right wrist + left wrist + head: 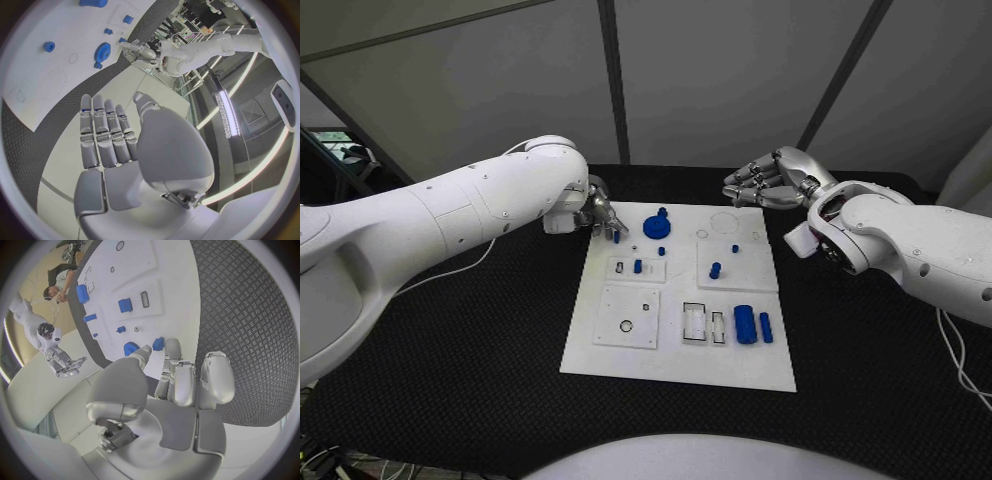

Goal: Assemble the parts on the task board

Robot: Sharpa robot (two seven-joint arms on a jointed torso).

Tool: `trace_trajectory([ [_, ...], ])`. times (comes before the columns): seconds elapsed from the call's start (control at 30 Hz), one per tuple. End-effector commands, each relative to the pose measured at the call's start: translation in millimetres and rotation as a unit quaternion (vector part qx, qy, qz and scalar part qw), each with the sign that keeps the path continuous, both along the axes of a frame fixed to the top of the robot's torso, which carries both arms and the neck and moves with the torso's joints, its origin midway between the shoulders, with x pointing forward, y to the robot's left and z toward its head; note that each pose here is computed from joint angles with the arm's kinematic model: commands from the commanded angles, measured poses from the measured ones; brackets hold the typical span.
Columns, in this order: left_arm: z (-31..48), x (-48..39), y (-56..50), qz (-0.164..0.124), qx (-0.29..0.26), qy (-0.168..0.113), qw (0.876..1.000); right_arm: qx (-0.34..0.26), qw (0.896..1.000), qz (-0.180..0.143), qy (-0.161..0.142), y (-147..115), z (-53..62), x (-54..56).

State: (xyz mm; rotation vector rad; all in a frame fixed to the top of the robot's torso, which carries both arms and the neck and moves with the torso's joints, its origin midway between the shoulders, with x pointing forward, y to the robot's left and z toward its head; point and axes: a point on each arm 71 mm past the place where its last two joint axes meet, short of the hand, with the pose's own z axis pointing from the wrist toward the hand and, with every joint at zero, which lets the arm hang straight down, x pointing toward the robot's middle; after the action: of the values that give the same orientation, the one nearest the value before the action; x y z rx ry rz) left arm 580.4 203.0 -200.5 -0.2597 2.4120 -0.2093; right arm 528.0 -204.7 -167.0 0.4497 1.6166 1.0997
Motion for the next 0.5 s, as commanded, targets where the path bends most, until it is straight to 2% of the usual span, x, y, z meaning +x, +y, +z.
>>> trace_trajectory([
  [0.03,0.4,-1.0,-2.4,-0.006,-0.007,0.008,1.000,-0.001,1.000,0.006,0.000,1.5,0.8,0.0],
  [0.5,1.1,-0.9,-4.1,-0.002,-0.013,0.002,1.000,-0.001,1.000,0.006,0.001,1.6,0.5,0.4],
])
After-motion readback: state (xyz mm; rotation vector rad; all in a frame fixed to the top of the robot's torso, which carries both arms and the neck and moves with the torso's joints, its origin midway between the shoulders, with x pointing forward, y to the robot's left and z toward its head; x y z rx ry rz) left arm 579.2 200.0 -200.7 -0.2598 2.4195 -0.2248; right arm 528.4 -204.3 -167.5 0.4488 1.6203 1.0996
